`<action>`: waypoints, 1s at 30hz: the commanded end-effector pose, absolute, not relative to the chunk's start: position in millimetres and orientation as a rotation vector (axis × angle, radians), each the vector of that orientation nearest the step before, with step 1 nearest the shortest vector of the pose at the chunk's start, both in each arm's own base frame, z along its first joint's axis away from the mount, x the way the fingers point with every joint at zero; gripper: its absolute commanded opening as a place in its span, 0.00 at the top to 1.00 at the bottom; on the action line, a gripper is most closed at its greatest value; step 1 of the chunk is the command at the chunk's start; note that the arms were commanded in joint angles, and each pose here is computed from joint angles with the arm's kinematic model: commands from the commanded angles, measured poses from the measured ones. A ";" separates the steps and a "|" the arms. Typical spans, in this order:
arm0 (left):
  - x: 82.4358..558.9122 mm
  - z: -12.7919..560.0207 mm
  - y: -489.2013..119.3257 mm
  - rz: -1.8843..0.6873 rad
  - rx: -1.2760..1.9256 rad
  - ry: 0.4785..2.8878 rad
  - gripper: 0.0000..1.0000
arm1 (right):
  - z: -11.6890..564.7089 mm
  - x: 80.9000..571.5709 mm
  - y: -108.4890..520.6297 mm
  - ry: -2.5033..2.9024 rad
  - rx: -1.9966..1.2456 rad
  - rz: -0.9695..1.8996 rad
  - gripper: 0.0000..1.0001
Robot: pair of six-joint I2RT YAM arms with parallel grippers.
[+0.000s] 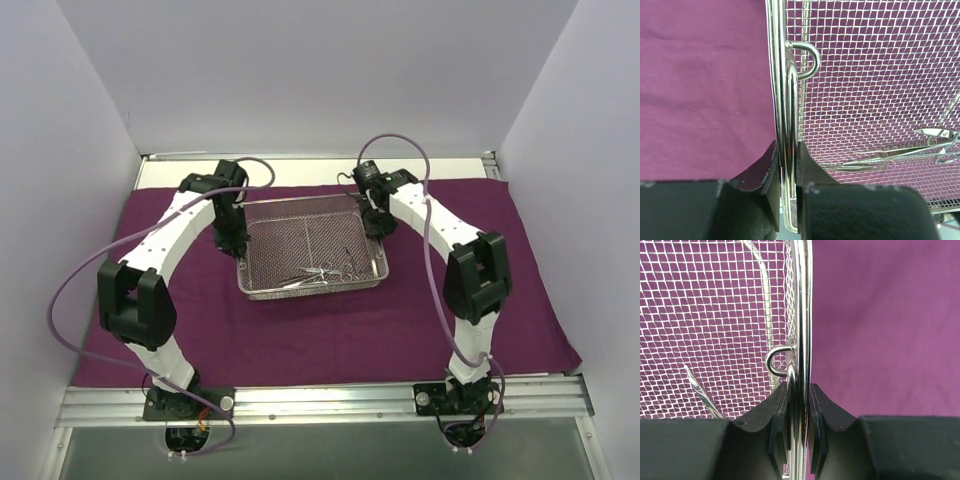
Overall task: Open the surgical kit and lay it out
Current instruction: Place the container in the surgical kit.
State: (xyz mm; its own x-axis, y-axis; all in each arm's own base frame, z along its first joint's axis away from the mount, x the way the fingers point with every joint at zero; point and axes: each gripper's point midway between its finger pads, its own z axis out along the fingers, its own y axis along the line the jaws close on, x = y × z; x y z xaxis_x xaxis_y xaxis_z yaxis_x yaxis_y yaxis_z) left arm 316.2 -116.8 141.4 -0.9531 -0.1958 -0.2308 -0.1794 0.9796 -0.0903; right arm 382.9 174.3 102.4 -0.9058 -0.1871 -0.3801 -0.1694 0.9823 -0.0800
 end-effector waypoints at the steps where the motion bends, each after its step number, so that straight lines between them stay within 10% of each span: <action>1: 339.0 161.6 -169.6 -0.344 -0.161 2.774 0.98 | 161.4 385.2 199.5 2.524 -0.207 0.122 1.00; 20: 347.3 147.3 -213.6 -0.399 -0.074 2.800 0.98 | 140.4 385.9 139.9 2.535 -0.020 -0.056 1.00; 30: 263.3 128.8 -315.2 -0.527 0.335 2.883 0.98 | 152.5 447.1 79.3 2.511 0.101 -0.154 1.00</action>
State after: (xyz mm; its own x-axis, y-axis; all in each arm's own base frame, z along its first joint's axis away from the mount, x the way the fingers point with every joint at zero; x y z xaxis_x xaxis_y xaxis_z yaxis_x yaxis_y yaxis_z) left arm 311.3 -242.6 105.1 -0.9676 -0.0496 -0.2476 -0.0112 0.9880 -0.1541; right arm 386.2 49.9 106.7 -0.9272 -0.0454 -0.3719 0.0415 0.9741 -0.2224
